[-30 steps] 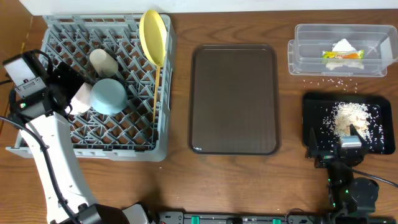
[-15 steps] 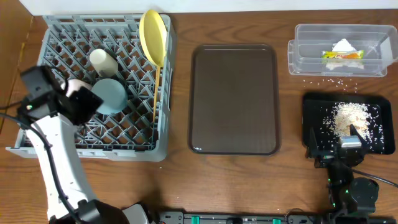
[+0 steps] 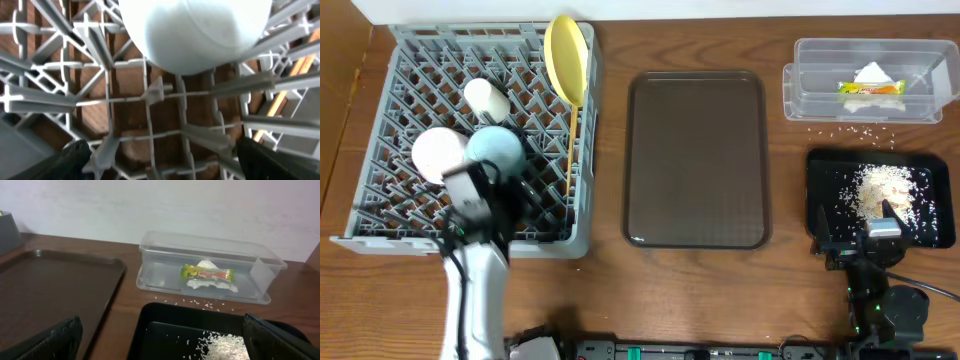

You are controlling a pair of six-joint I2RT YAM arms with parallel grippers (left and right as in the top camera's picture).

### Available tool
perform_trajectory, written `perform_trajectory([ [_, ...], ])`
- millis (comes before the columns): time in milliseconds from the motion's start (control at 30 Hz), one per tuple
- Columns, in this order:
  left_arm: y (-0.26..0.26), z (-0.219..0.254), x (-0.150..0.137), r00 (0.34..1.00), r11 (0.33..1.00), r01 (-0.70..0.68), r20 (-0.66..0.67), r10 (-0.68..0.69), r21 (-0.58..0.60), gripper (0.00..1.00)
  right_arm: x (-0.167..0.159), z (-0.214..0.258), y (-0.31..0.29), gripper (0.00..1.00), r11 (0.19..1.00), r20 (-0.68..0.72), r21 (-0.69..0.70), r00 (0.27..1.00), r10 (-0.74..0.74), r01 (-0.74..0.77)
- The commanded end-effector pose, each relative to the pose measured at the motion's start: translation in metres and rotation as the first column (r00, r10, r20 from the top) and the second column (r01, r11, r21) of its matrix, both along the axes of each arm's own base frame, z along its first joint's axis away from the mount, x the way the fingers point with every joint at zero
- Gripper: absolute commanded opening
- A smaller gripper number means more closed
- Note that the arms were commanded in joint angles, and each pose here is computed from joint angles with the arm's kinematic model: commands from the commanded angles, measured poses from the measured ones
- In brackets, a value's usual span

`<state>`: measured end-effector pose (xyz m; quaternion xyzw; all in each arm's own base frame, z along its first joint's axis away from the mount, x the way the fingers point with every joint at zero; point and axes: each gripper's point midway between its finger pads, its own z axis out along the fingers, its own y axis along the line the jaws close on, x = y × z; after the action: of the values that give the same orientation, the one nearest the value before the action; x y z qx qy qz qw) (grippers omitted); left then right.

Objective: Sort waste into correct bins and load items into the dishwasher

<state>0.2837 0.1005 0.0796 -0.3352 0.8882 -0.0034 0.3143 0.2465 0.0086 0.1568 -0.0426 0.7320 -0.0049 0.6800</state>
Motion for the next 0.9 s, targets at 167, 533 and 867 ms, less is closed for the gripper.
perform_trajectory([
  [167, -0.021, -0.025, -0.024, 0.996, 0.998, 0.065, 0.055, -0.067, 0.023, 0.94, 0.0, 0.0, -0.004, 0.99, 1.0, 0.002, 0.013, 1.0, -0.014, 0.014],
  [533, -0.031, -0.029, -0.03, 0.971, 0.991, 0.09, 0.212, -0.109, 0.094, 0.94, 0.0, 0.0, -0.004, 0.99, 1.0, 0.002, 0.013, 1.0, -0.014, 0.014],
  [867, -0.039, -0.018, -0.03, 0.905, 0.977, 0.08, 0.397, -0.156, 0.2, 0.94, 0.0, 0.0, -0.004, 0.99, 1.0, 0.002, 0.013, 1.0, -0.014, 0.014],
])
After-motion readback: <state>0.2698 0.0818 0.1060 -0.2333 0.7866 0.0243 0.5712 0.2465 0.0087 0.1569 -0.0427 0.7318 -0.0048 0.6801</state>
